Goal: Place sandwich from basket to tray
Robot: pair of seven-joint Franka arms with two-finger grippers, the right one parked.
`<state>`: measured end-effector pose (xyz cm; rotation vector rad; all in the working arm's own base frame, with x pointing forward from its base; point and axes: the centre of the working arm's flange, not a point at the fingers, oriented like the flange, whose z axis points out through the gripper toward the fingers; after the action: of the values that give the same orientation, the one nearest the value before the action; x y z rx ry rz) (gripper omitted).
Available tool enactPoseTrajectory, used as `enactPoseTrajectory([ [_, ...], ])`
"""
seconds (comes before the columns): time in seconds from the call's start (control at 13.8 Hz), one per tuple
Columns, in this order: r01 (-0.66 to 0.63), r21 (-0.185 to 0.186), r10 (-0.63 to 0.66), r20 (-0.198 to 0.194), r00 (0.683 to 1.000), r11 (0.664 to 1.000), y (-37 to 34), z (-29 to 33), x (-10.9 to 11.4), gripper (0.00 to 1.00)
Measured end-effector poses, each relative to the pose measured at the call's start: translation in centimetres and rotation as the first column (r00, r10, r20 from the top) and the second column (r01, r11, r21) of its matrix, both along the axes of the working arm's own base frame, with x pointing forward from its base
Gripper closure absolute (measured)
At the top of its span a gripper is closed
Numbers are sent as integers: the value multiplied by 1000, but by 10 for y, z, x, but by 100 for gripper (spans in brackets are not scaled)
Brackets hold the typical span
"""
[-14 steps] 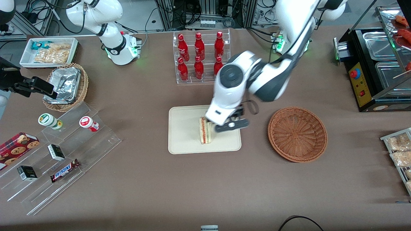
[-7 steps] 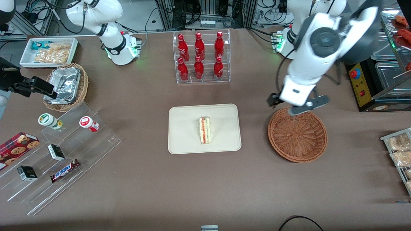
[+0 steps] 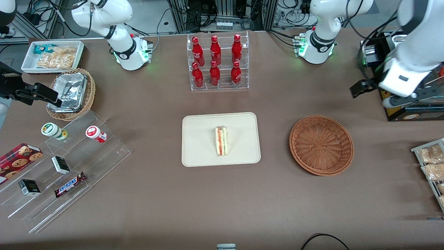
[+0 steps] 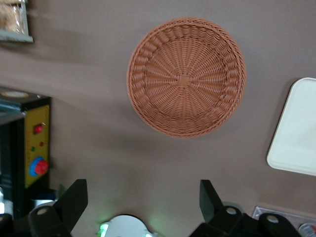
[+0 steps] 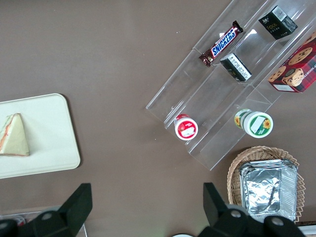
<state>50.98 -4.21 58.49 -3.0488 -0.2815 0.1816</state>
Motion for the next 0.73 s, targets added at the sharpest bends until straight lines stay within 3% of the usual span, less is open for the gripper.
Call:
enactPoseTrajectory([
  [0.29, 34, -13, -34, 36, 999, 999, 6, 17, 13, 0],
  [0.73, 49, -22, -47, 59, 997, 999, -1, 23, 31, 0],
])
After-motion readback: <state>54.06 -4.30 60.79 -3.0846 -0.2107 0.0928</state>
